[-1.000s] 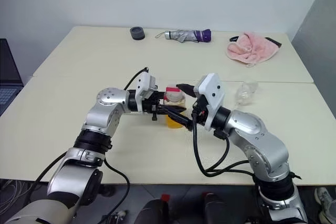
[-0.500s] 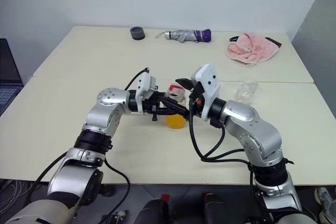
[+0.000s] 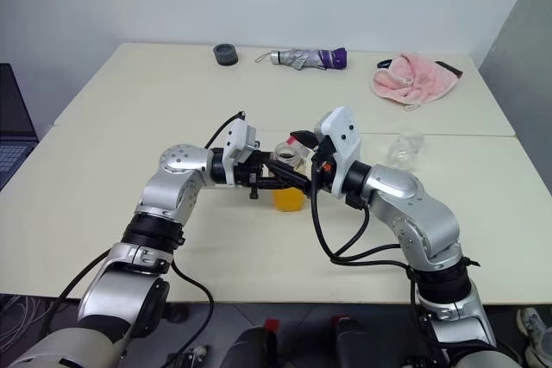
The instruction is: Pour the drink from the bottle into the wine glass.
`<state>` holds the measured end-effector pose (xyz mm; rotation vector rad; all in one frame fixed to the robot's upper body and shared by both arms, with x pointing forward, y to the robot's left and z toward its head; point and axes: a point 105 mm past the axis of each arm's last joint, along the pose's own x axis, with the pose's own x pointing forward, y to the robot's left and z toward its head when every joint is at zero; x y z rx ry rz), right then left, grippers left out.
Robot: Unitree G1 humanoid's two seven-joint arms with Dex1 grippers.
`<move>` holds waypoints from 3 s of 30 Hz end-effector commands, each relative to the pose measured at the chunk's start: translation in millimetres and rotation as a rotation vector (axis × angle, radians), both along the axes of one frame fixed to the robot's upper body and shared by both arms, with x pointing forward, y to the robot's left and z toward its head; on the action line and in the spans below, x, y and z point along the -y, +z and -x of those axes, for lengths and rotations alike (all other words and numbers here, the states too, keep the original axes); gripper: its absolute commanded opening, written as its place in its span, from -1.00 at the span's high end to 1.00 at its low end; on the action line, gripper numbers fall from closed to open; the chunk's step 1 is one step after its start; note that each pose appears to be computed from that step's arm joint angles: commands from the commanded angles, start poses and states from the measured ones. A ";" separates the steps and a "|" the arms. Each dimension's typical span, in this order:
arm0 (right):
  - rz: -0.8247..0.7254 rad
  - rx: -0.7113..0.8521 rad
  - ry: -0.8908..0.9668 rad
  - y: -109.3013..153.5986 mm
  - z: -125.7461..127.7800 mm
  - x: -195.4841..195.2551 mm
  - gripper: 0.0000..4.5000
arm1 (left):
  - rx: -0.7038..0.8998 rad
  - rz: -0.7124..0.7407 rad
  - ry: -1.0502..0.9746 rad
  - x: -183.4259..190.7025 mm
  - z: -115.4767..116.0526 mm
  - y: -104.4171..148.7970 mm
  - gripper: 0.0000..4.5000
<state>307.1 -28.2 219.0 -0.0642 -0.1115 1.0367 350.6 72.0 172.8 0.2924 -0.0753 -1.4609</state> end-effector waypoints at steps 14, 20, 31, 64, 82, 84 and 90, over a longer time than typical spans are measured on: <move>0.002 0.064 -0.023 8.4 4.4 12.6 0.89 | 0.081 0.035 -0.012 1.3 2.9 19.9 0.22; 0.014 0.120 -0.095 12.4 -2.2 19.9 0.89 | 0.078 0.039 -0.010 1.4 3.9 19.3 0.22; 0.100 0.182 -0.293 13.4 -18.5 75.8 0.90 | 0.070 0.041 0.006 -2.1 5.0 16.6 0.22; 0.455 -0.133 -0.554 -69.2 9.4 219.6 -0.76 | 0.056 0.061 0.128 -26.0 2.6 14.6 0.22; 0.224 0.023 -0.003 -9.6 21.0 54.5 -1.00 | 0.132 0.208 0.852 -149.0 -46.9 39.6 0.22; 0.211 0.042 0.028 -7.7 13.4 33.7 -1.00 | 0.146 0.215 0.958 -166.9 -51.4 40.4 0.22; 0.117 0.107 0.090 9.5 -5.4 -19.0 -1.00 | 0.121 0.264 1.217 -215.0 -54.7 38.8 0.22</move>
